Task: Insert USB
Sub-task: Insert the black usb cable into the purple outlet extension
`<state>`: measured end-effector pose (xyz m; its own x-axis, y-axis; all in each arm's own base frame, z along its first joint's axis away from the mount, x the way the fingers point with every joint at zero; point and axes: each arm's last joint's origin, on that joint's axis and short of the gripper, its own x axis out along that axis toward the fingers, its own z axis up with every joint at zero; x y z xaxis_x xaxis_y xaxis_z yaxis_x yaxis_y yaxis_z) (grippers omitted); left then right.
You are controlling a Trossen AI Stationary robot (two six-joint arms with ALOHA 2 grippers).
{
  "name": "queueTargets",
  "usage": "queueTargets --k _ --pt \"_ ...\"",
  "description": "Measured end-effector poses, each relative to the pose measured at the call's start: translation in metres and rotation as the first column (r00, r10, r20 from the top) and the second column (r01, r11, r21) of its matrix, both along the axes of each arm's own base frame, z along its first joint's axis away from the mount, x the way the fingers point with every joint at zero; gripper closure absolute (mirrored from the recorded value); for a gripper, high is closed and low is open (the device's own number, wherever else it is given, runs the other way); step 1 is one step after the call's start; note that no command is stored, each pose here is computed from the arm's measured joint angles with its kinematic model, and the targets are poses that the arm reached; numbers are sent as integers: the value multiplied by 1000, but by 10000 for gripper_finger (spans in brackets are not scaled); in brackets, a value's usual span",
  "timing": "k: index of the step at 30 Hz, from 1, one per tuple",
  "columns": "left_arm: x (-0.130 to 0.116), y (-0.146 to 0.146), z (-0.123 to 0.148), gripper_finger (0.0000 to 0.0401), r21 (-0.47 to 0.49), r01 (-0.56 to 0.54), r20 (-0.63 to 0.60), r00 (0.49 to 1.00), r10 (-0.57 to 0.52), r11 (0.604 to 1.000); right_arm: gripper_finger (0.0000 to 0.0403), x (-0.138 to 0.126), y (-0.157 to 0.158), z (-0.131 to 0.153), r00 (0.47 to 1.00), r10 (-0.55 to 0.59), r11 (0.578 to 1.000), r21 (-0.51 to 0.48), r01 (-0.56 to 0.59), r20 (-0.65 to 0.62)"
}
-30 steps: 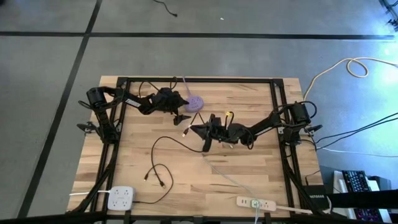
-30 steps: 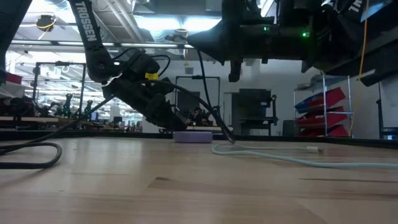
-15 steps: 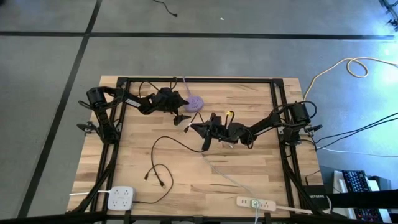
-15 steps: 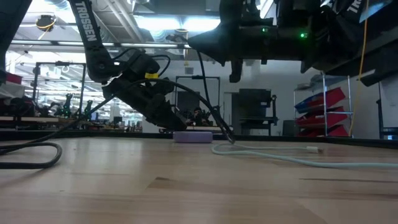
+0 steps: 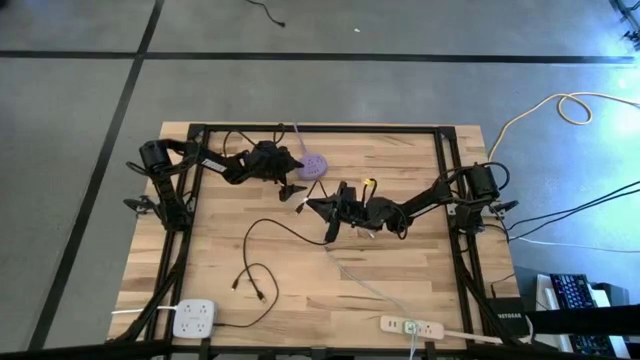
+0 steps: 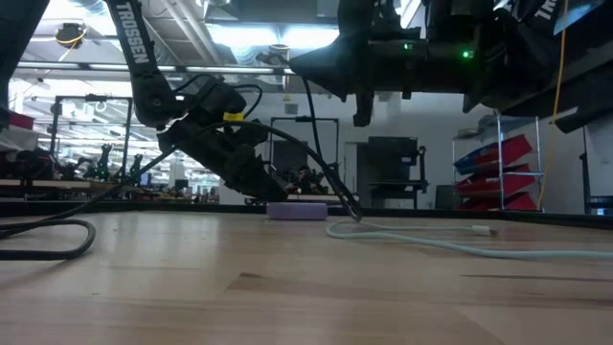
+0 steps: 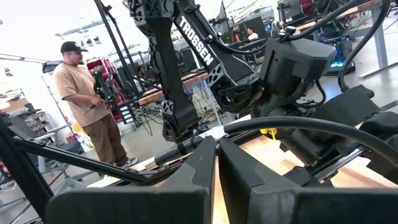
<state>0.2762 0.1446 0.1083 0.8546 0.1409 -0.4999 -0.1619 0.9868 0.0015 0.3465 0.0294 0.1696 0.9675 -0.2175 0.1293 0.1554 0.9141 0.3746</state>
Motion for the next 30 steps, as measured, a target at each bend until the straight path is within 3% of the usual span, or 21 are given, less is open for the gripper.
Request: queueTargets --k 15,24,30 --pt "0 0 0 1 8 6 -3 1000 -6 1000 403 0 0 2 1000 0 1000 2 0 17" --pt "0 -2 0 1 -52 53 1 999 -53 997 403 0 0 3 999 0 1000 4 0 35" --pt "0 0 -1 1 22 -14 -32 999 14 1000 403 0 0 3 1000 0 1000 3 0 32"
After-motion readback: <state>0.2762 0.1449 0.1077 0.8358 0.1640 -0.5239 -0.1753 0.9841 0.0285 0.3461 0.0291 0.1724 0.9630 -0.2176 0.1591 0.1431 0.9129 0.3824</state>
